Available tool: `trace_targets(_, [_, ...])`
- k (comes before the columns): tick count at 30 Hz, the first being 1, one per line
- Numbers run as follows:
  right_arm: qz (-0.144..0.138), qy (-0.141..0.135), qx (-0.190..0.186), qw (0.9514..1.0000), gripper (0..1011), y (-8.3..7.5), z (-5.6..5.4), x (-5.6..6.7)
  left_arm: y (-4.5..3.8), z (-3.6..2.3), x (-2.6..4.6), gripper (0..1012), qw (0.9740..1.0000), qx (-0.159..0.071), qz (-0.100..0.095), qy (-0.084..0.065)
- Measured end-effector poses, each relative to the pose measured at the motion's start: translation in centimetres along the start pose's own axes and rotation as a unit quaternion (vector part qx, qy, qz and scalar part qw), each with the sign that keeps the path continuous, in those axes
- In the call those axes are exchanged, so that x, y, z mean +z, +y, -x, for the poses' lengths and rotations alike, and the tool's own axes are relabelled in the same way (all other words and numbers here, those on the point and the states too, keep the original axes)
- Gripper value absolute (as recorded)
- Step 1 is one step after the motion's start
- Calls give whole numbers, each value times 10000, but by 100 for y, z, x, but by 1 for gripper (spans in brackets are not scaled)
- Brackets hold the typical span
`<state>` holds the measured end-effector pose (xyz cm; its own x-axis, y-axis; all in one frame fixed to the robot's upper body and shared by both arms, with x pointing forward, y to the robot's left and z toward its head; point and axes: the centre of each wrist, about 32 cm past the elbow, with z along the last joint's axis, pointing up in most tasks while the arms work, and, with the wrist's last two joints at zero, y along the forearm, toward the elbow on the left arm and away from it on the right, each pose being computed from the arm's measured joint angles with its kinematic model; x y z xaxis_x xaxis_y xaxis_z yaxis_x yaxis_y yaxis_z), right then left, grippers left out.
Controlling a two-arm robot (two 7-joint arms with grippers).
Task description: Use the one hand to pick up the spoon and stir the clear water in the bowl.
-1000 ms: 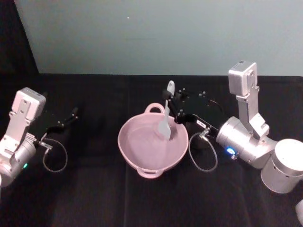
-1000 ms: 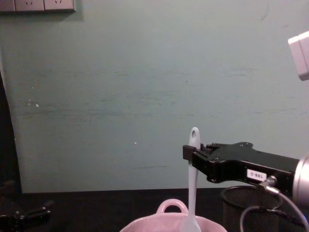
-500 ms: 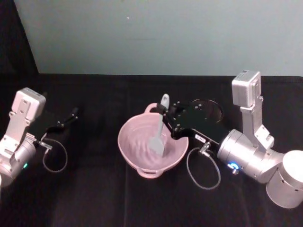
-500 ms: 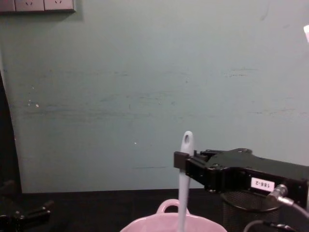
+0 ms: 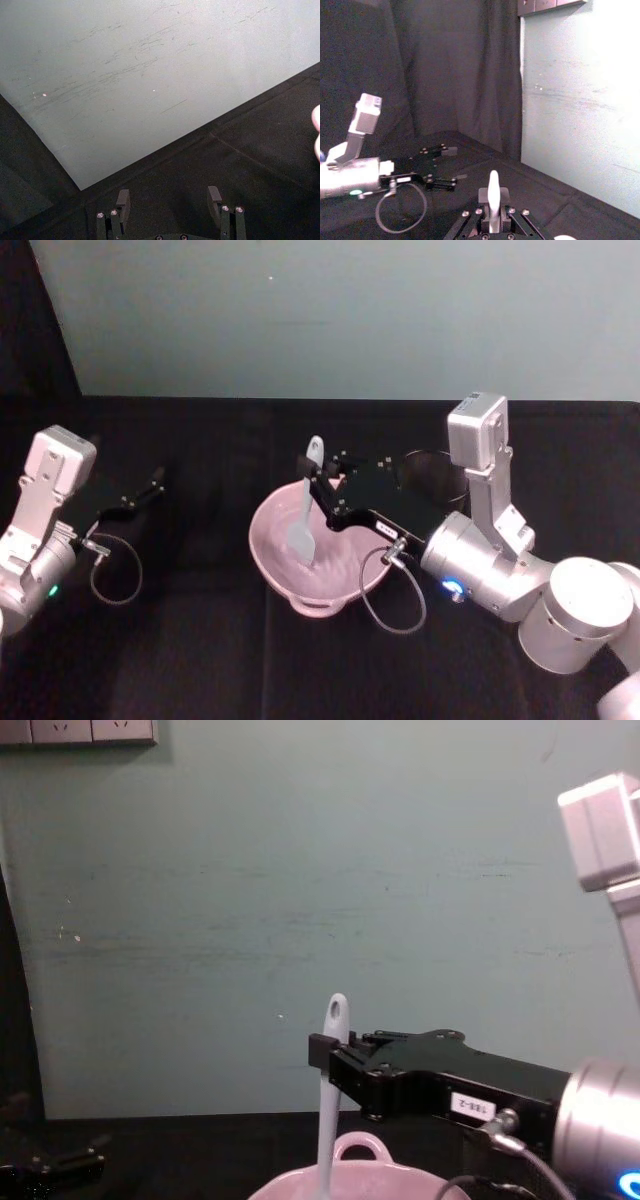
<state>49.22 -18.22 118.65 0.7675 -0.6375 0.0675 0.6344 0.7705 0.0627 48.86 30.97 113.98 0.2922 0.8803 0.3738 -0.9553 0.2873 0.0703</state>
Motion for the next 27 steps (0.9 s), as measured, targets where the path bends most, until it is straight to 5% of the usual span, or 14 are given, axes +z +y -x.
trace_targets(13, [-135, -350, -440, 9983, 125, 121, -136, -73, 0, 0, 0, 1011, 10000, 0, 0, 0])
trace_targets(27, [65, -454, -655, 9968, 125, -150, -283, -12, 0, 0, 0, 1011, 10000, 0, 0, 0])
